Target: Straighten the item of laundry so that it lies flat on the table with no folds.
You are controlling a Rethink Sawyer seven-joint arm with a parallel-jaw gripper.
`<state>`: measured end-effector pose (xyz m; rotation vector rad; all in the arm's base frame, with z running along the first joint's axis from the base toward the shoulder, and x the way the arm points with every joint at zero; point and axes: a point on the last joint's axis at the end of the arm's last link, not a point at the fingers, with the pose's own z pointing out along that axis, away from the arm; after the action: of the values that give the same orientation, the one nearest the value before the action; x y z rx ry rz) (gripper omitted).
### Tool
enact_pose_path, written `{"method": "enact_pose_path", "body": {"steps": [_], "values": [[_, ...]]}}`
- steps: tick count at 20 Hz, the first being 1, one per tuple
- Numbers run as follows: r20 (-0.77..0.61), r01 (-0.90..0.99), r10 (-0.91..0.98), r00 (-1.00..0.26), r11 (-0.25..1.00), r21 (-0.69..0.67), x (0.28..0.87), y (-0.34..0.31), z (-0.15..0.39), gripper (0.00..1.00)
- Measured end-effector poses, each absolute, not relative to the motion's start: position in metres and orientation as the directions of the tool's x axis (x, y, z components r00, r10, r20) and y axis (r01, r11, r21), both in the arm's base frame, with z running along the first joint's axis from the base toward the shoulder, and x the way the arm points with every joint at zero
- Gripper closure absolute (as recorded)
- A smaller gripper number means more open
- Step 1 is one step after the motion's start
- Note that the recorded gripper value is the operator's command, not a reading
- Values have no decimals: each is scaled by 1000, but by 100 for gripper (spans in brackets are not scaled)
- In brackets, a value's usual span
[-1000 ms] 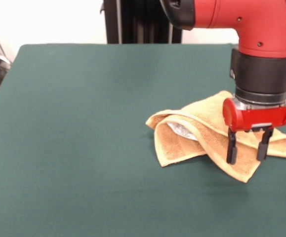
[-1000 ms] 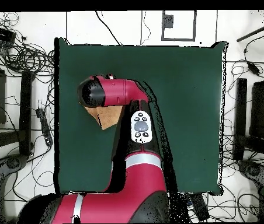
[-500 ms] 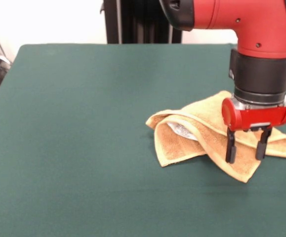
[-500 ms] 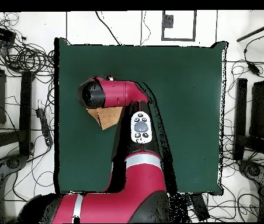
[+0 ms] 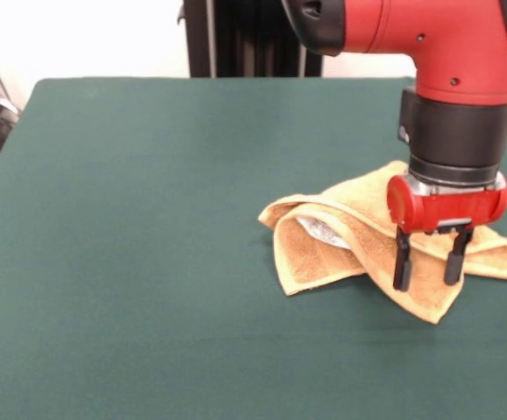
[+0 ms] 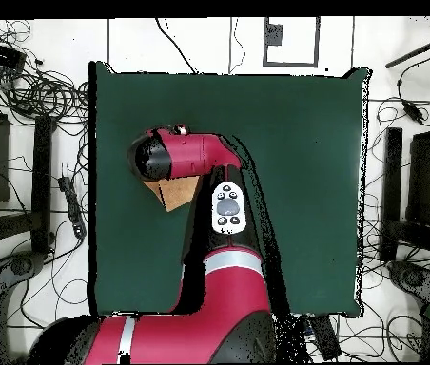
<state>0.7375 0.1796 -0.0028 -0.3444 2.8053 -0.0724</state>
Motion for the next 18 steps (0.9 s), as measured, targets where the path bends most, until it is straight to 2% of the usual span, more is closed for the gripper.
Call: {"method": "enact_pose_path", "body": {"steps": [18], "values": [[-315, -268, -294, -903, 956, -122, 724, 173, -5, 0]]}}
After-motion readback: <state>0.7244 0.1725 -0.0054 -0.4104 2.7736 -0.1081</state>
